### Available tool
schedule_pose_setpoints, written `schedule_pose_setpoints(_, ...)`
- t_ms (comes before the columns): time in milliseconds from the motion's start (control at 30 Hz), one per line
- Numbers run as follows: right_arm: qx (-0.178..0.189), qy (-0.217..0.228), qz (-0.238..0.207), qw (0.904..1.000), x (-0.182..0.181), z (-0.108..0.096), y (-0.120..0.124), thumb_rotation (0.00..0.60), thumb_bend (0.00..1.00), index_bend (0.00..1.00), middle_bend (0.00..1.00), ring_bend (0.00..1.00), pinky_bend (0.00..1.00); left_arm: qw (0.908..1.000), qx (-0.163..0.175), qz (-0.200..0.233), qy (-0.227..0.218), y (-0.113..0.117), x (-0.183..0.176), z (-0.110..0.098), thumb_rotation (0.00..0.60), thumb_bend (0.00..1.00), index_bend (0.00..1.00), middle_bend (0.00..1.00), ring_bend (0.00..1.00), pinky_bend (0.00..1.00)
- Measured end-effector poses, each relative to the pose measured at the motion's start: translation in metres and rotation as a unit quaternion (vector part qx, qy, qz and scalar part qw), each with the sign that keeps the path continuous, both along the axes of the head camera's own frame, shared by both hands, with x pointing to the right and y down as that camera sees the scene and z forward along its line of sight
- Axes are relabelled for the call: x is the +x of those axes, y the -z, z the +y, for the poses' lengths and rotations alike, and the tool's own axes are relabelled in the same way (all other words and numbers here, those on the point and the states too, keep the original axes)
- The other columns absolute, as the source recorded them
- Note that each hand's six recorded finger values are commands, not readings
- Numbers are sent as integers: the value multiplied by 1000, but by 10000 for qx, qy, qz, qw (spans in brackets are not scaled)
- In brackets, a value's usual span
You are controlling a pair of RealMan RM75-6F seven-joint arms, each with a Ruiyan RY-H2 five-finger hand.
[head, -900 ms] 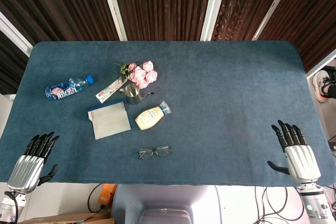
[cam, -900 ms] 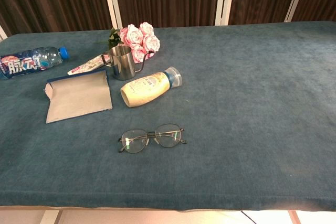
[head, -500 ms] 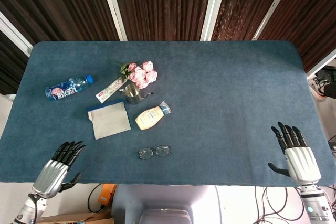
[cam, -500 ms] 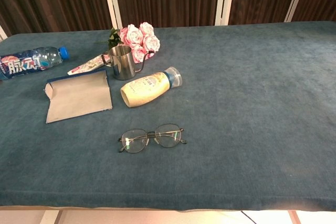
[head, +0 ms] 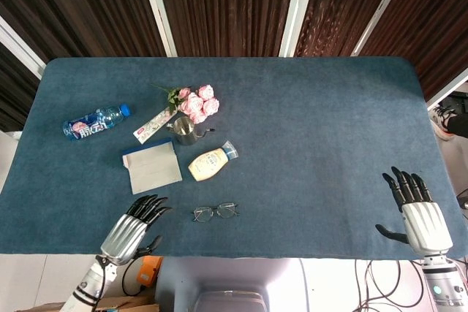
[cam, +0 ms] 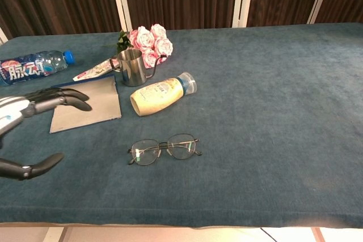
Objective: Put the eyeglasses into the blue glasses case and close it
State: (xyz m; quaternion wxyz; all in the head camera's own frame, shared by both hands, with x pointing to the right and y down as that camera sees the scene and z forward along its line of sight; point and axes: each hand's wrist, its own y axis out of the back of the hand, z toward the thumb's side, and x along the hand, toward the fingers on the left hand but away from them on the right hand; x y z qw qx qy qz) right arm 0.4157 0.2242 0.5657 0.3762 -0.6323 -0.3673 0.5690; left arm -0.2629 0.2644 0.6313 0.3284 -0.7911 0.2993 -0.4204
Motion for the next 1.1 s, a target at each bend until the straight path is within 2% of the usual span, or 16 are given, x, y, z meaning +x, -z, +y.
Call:
schedule_pose_setpoints(233,22,-111,-54,9999,5,-4,4,600,176,0,0,0,0,9992,-253,-270,-127,-29,56,-16,600,366,330,116,77,118)
schedule_pose_setpoints(400,-10,-155,-57,9999,9,-6,4,600,176,0,0,0,0,9981,-586,-162,12,-43,87,-29,600,368,364,116,72,109)
schedule_pose_setpoints(533,-5,-193,-67,9998,11,-6,6,600,175,0,0,0,0,9983,-585,-75,5,-46,113,-40,600,370,363,110,60,97)
schedule_pose_setpoints(833,16,-261,-95,9996,14,-8,8,600,176,0,0,0,0,9967,-667,-452,-110,-66,133,-46,600,385,358,88,17,55)
schedule_pose_setpoints(1100,69,-308,-170,9994,17,-9,13,600,176,0,0,0,0,9936,-820,-760,-175,-77,137,-47,600,386,366,76,2,40)
